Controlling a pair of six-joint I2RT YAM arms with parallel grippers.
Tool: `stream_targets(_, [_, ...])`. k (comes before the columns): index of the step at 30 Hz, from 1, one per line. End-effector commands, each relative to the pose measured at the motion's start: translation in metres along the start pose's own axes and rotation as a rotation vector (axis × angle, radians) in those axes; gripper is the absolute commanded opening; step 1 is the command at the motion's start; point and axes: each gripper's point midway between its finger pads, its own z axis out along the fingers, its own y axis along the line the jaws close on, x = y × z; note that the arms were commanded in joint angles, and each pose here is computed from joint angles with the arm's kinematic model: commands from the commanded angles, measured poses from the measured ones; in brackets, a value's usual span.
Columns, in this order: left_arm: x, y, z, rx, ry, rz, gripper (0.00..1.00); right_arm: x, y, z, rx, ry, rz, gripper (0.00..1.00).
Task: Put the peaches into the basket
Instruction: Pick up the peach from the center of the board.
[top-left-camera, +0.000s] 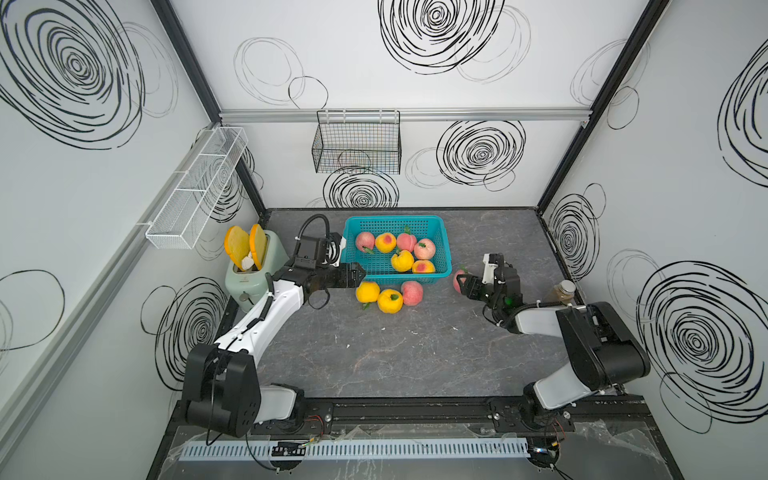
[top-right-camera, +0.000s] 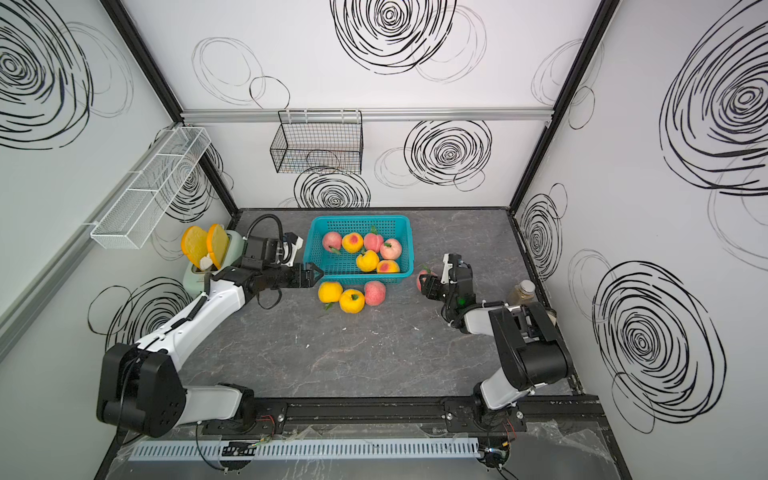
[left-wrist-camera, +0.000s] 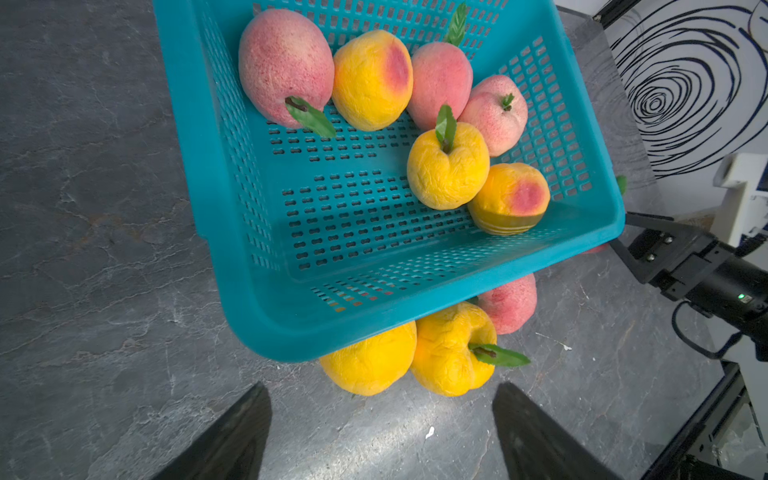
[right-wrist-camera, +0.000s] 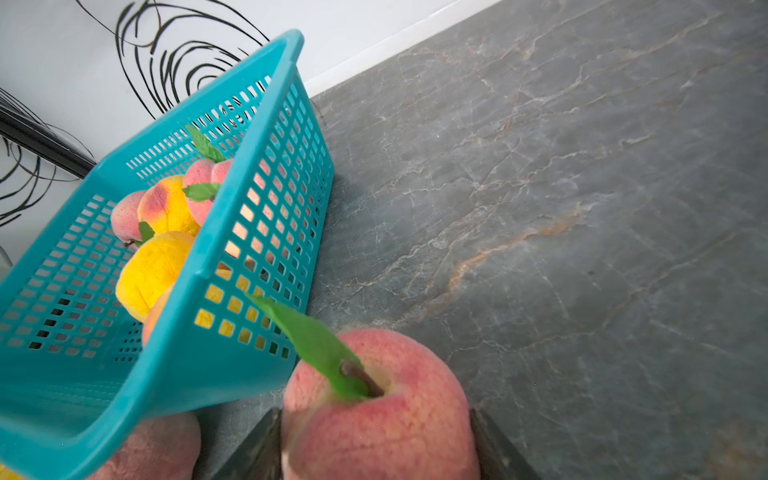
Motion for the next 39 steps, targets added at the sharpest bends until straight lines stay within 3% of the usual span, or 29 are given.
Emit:
stream_targets(1, [-0.007,-0.002,0.000,0.031,-0.028,0.008,0.87,-0.009,0.003,-0.011,-0.006,-0.030,-0.005,0.61])
stream_targets(11, [-0.009,-0.007,-0.003,0.050,-0.042,0.009,0.87,-0.024,0.003,-0.033,0.008,-0.083,-0.014,0.61])
stream_targets(22, [-0.008,-0.007,-0.001,0.057,-0.032,0.001,0.88,-0.059,0.033,-0.049,-0.054,-0.157,-0.042,0.61])
stream_targets(30, [-0.006,-0.009,0.000,0.071,-0.023,0.001,0.87,-0.071,0.073,-0.042,-0.108,-0.140,-0.134,0.62])
stream_targets(39, [-0.005,-0.014,-0.001,0.099,-0.025,-0.007,0.87,-0.070,0.140,-0.010,-0.216,-0.053,-0.257,0.62])
